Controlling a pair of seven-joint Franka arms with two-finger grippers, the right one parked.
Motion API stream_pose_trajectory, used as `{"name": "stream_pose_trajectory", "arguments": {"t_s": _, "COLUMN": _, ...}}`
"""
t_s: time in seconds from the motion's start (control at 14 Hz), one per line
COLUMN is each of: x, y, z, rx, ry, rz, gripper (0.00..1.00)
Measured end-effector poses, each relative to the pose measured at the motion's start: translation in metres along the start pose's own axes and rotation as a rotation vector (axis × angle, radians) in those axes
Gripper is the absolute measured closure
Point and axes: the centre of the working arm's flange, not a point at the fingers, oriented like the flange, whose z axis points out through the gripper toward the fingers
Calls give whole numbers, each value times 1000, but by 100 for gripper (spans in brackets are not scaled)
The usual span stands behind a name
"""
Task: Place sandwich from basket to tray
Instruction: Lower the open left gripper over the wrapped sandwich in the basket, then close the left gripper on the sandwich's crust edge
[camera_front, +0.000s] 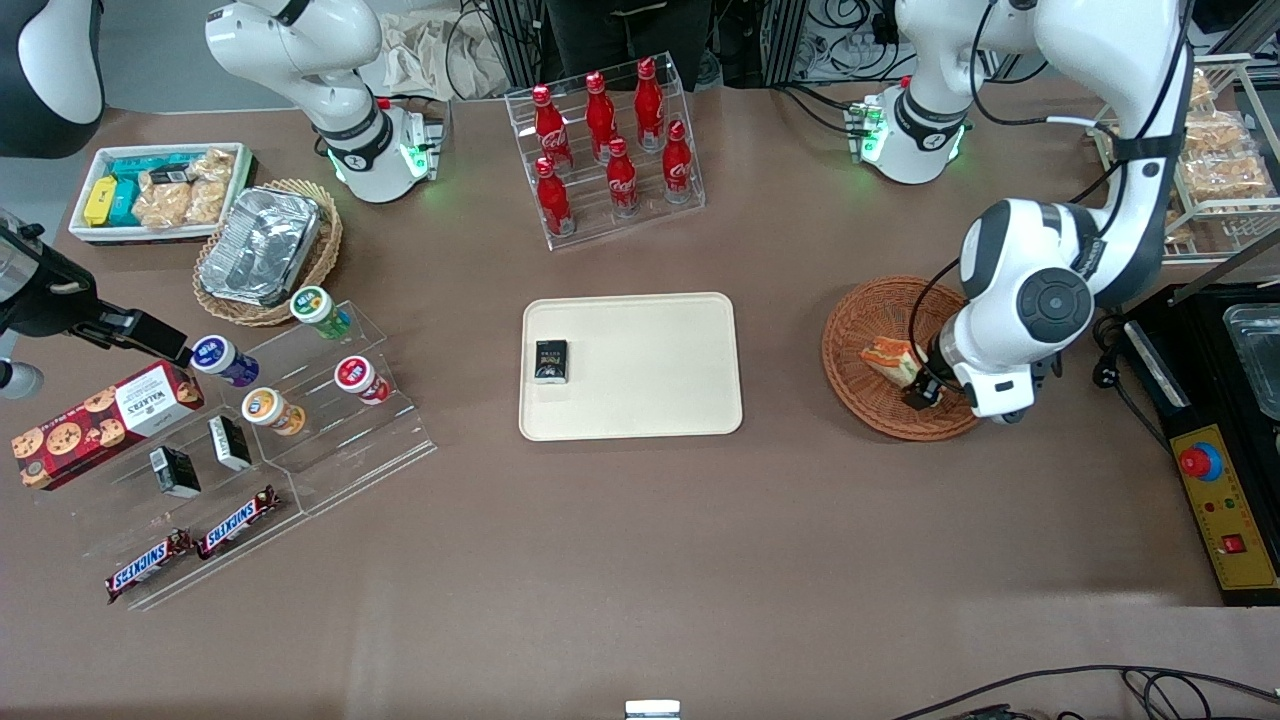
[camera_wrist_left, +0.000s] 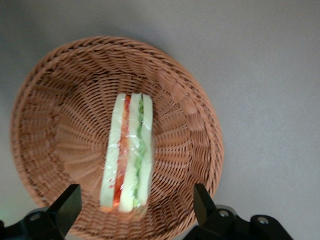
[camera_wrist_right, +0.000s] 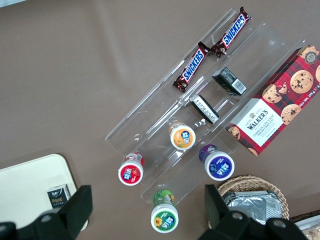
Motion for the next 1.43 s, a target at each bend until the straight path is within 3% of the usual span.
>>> {"name": "stream_pose_trajectory", "arguments": {"t_s": 0.21, "x": -2, "y": -6, "z": 21, "rx": -32, "ry": 12, "rz": -4, "gripper": 0}}
{"name": "stream_pose_trajectory", "arguments": {"t_s": 0.57, "x": -5, "y": -9, "z": 40, "rx": -43, "ry": 16, "rz": -6, "gripper": 0}}
{"name": "stream_pose_trajectory", "arguments": {"t_s": 0.86, "x": -7, "y": -15, "z": 57, "rx": -29, "ry": 12, "rz": -8, "gripper": 0}}
{"name": "stream_pose_trajectory", "arguments": {"t_s": 1.07, "x": -11, "y": -25, "z": 77, "rx": -49, "ry": 19, "rz": -8, "gripper": 4}}
{"name": "stream_pose_trajectory", "arguments": {"t_s": 1.43, "x": -11, "y": -26, "z": 76, "rx": -59, "ry": 22, "rz": -30, "gripper": 54}}
